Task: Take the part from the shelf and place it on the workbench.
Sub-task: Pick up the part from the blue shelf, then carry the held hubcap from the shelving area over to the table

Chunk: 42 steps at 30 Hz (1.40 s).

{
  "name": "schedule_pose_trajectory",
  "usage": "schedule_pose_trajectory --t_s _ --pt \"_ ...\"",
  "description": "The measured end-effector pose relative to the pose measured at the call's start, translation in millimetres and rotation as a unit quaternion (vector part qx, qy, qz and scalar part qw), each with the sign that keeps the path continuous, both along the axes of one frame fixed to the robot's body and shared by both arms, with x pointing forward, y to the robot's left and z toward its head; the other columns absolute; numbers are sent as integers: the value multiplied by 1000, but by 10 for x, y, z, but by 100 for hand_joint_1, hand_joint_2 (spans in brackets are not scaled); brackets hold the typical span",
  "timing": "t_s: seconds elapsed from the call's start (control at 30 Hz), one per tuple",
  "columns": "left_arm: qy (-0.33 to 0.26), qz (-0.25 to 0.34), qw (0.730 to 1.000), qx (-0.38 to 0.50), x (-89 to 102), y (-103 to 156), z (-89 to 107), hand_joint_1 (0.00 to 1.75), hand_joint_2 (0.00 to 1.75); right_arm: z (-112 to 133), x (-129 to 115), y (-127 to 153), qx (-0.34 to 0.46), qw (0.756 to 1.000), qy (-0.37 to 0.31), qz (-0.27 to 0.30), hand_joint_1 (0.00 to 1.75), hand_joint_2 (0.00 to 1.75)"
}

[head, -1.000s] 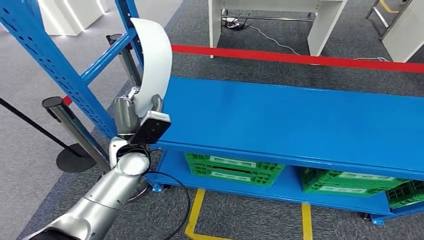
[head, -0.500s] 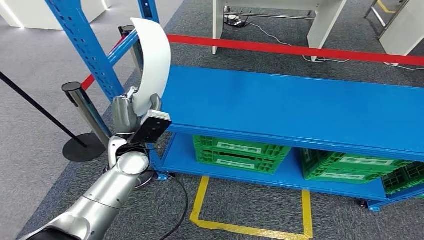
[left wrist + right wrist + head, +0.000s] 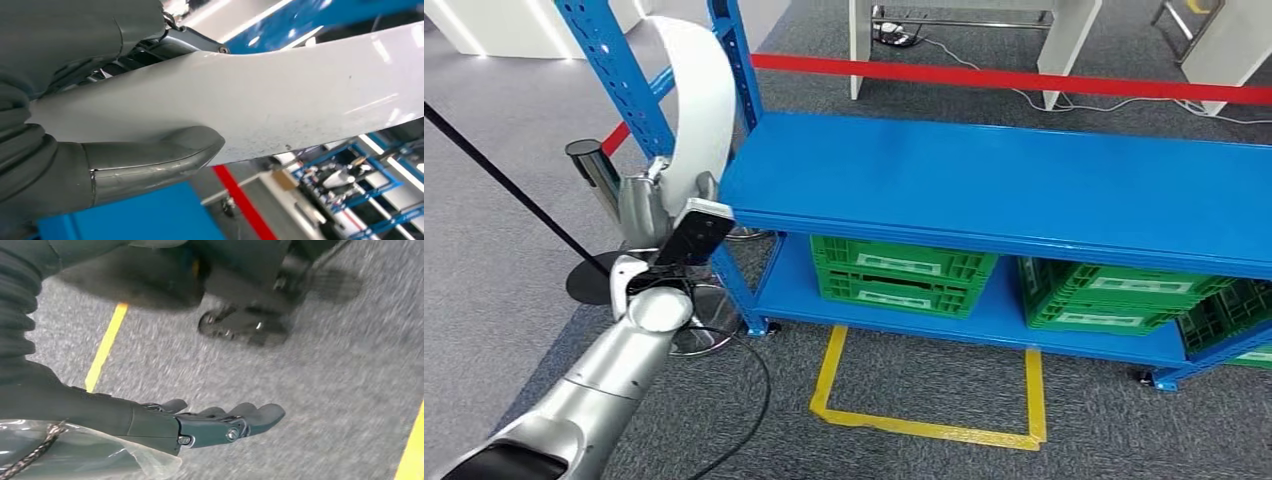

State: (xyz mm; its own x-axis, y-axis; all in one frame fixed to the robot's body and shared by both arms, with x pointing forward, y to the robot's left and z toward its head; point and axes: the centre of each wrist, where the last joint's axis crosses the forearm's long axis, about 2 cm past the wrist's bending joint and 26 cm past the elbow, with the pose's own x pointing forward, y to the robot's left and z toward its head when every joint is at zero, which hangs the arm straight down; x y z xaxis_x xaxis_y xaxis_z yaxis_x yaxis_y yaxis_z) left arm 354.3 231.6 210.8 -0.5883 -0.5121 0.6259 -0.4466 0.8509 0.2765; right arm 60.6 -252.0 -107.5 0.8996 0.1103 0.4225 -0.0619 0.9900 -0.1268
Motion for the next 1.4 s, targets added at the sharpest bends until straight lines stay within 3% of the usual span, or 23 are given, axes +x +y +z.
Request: schedule_pose_trajectory --t_s 0.17,0.47,0.8,1.4 --pt "-8 12 1000 11 35 185 69 175 175 -1 -6 -1 0 1000 1 -3 0 175" --pt "-25 16 999 14 36 254 151 175 175 1 -3 13 1 1000 0 -5 0 175" --pt "-2 15 1000 12 -69 296 -4 175 175 1 2 8 -1 1000 -1 -8 0 175" --pt "3 -1 1000 2 -127 306 -16 175 175 5 18 24 0 1000 -10 -12 0 175"
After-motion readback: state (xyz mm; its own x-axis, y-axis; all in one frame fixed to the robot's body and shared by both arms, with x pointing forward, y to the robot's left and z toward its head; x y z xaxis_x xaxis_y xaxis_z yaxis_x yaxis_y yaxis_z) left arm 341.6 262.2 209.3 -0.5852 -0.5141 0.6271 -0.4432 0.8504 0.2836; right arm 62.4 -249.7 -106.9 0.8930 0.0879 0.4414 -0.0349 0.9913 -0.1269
